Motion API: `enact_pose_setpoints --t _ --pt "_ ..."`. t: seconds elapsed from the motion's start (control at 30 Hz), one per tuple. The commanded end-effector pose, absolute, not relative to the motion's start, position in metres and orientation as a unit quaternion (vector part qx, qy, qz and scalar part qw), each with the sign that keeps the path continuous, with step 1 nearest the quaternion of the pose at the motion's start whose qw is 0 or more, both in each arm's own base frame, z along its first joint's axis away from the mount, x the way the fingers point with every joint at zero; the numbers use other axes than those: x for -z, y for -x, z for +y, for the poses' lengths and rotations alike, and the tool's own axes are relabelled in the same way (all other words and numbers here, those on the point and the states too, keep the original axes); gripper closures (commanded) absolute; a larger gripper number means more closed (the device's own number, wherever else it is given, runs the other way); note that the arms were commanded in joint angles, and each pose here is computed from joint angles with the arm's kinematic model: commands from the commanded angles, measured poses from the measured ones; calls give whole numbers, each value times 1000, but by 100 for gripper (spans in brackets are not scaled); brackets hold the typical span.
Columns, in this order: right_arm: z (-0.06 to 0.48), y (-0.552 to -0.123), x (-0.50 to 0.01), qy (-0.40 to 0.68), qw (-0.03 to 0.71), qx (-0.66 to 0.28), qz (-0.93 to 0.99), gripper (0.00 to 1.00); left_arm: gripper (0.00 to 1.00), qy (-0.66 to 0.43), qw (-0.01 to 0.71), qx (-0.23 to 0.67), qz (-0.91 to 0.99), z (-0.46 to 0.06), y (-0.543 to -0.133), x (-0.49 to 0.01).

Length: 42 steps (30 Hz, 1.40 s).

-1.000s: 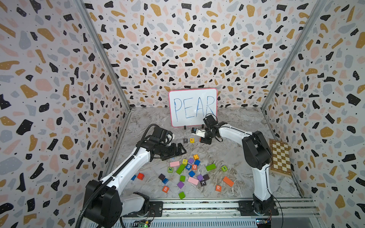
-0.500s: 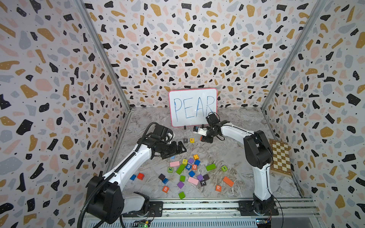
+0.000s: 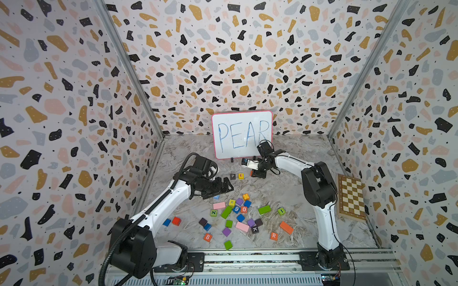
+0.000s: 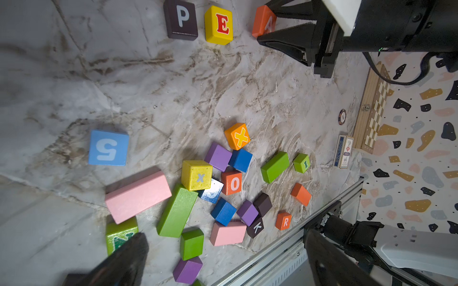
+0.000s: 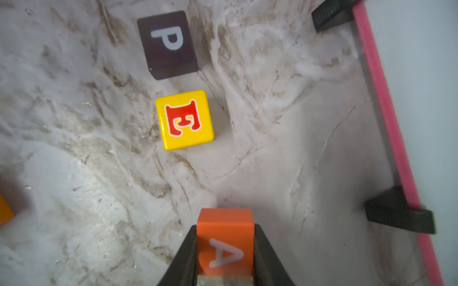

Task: Spell the uppercase word “pear” with letter blocks
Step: Place the letter block at the center of the board.

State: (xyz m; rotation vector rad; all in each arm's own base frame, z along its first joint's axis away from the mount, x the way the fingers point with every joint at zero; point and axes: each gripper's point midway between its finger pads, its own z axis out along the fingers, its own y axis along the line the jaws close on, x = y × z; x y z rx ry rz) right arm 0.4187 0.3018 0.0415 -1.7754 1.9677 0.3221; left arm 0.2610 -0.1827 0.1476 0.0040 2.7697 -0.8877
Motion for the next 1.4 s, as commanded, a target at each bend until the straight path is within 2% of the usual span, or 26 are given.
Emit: enact_pose_setpoints --t 0.0,0.4,0.6,1.1,1.37 --pt "307 -412 -51 673 239 -114 690 95 1 -12 135 302 944 -180 -263 -159" --pt "322 -407 -40 700 224 -94 672 95 1 -11 132 311 941 -181 -262 -157" --pt "323 -407 -35 707 213 -84 669 92 1 -11 133 314 940 -182 -261 -157" --pt "325 -407 -29 717 208 -63 662 70 1 -8 136 316 939 -181 -259 -157" --pt "325 -406 -30 721 209 -60 658 67 1 -8 136 317 938 -182 -259 -157"
